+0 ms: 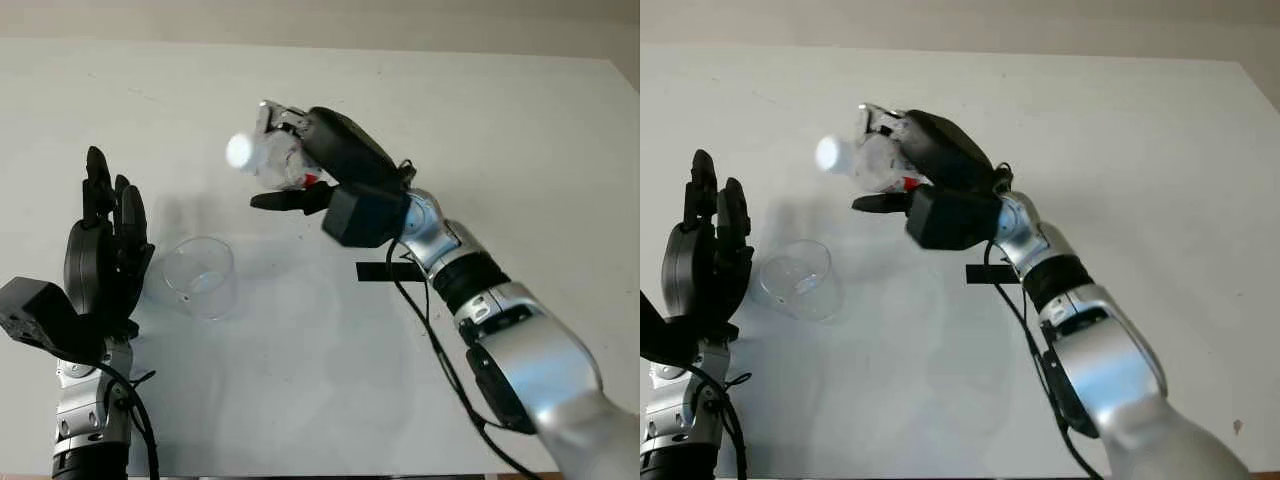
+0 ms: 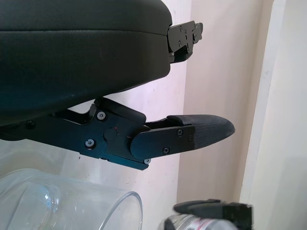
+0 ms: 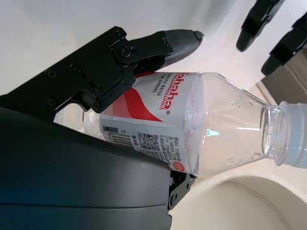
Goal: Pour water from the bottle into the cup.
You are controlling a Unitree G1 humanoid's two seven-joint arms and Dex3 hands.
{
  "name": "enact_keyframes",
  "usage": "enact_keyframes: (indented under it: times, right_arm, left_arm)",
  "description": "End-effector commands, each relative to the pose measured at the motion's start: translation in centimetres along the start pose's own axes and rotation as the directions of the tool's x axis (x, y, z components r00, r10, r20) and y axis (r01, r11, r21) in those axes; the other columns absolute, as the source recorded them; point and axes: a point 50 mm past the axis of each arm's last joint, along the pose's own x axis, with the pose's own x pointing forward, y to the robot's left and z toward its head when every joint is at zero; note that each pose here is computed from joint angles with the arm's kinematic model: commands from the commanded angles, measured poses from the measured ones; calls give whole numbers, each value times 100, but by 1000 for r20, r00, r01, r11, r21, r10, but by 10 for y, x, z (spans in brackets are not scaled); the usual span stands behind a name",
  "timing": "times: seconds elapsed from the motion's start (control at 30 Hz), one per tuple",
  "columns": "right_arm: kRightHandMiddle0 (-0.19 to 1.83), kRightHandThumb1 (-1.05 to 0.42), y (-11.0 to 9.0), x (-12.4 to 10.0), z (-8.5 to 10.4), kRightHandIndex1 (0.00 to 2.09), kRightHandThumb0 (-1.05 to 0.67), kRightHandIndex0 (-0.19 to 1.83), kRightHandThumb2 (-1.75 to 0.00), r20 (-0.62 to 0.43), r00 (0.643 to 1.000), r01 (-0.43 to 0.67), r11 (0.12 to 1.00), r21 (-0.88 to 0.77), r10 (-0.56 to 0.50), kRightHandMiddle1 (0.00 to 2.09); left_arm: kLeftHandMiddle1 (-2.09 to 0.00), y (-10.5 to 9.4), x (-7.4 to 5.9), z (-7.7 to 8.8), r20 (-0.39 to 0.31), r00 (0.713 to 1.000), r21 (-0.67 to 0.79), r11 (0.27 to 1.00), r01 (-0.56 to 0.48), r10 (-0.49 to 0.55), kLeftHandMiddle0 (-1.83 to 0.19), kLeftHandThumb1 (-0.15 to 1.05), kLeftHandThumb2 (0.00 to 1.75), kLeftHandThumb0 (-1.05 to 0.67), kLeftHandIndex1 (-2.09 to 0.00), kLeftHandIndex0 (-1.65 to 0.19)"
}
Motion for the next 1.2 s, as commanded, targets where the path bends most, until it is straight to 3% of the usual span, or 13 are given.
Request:
enact_keyframes:
  times: [0.0, 0.3, 0.53, 0.67, 0.87, 1.07, 1.17]
  right_arm:
    - [74, -105, -9, 9, 10, 209, -44, 111, -35, 67, 997, 33, 998, -60, -29, 209]
    - [82, -105, -9, 17, 22, 209, -46, 115, -30, 179, 984, 54, 963, -263, -7, 209]
    - [72, -105, -11, 18, 25, 209, -47, 108, -37, 238, 968, 25, 921, -389, 74, 209]
    - [78, -105, -13, 17, 28, 209, -47, 115, -28, 315, 946, 85, 884, -461, 73, 209]
    - [82, -105, -15, 16, 34, 209, -49, 121, -36, 421, 903, 167, 829, -533, 89, 209]
    - [61, -105, -13, 15, 38, 209, -52, 123, -26, 491, 864, 217, 796, -565, 112, 209]
    - [60, -105, -12, 15, 39, 209, -53, 122, -25, 503, 853, 220, 779, -587, 137, 209]
  left_arm:
    - [-4, -2, 0, 0, 5, 1000, -1, 1000, 2, -2, 19, 105, 50, -70, -2, 19]
    - [-5, -3, 2, 0, 8, 1000, -2, 1000, -2, 2, 19, 105, 49, -72, -3, 19]
    - [-5, -4, 2, -1, 4, 1000, -6, 1000, -2, 2, 19, 105, 49, -72, -4, 19]
    - [-6, -6, 2, -2, 4, 1000, -12, 1000, -9, 9, 18, 105, 48, -72, -4, 18]
    - [-5, -7, 4, -2, 6, 1000, -17, 1000, -5, 5, 18, 105, 48, -72, -5, 19]
    - [-5, -6, 4, -2, 8, 1000, -12, 1000, -7, 7, 18, 105, 49, -72, -5, 19]
    - [-5, -7, 5, -3, 10, 1000, -13, 1000, -5, 5, 18, 105, 49, -72, -5, 19]
